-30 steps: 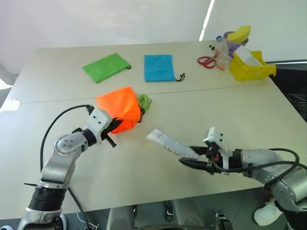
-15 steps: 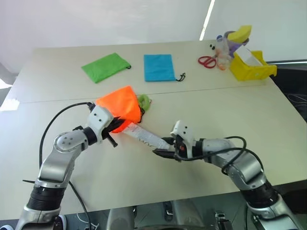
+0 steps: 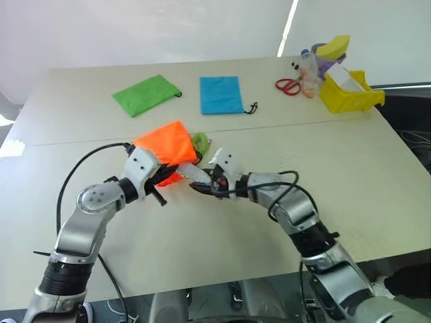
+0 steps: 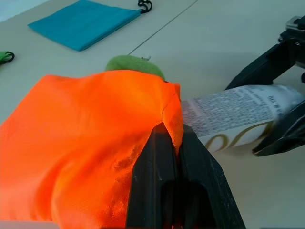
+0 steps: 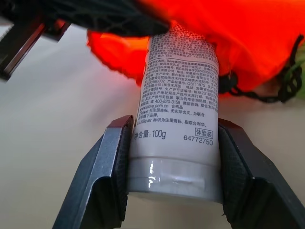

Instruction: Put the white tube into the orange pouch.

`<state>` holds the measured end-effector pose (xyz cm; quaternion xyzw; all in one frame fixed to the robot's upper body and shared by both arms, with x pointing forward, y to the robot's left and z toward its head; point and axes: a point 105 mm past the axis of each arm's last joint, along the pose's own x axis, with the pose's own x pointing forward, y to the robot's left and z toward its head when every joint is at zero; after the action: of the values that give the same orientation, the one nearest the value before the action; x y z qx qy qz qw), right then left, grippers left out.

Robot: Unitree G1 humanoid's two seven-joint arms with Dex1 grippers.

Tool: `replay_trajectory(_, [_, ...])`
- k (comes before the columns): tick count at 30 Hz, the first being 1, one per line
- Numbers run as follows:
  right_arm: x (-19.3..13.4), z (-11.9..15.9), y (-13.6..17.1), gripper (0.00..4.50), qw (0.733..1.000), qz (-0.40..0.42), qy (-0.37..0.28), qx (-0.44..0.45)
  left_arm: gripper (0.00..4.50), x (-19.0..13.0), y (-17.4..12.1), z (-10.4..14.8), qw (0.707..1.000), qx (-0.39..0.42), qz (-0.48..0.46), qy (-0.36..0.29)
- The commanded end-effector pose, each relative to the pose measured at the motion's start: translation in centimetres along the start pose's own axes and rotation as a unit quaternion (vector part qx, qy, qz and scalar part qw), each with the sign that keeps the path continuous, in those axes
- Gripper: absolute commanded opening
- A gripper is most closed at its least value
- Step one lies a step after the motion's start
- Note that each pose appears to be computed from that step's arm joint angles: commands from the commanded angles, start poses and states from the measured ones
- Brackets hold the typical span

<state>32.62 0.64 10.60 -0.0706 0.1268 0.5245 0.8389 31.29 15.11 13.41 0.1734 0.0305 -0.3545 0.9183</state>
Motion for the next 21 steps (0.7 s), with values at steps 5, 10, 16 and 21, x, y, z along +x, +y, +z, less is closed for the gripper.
replay_trajectory(5, [2.7, 2.5, -0.3, 1.81, 0.999, -0.031, -0.016, 0.005, 0.00, 0.2, -0.5, 0.2, 1.000, -0.004, -0.005, -0.004])
replay_trajectory(10, [4.1, 3.6, -0.6, 1.81, 0.998, -0.055, -0.019, 0.014, 0.00, 0.3, -1.0, 0.2, 1.000, -0.014, -0.009, -0.004])
replay_trajectory(16, [5.7, 3.9, -0.3, 1.81, 0.997, -0.072, -0.005, 0.034, 0.00, 0.3, -1.3, 0.3, 1.000, -0.022, -0.007, -0.007])
replay_trajectory(21, [6.3, 3.7, 1.3, 1.81, 0.998, -0.032, -0.002, 0.047, 0.00, 0.4, -1.2, 0.8, 0.999, -0.030, -0.001, -0.020])
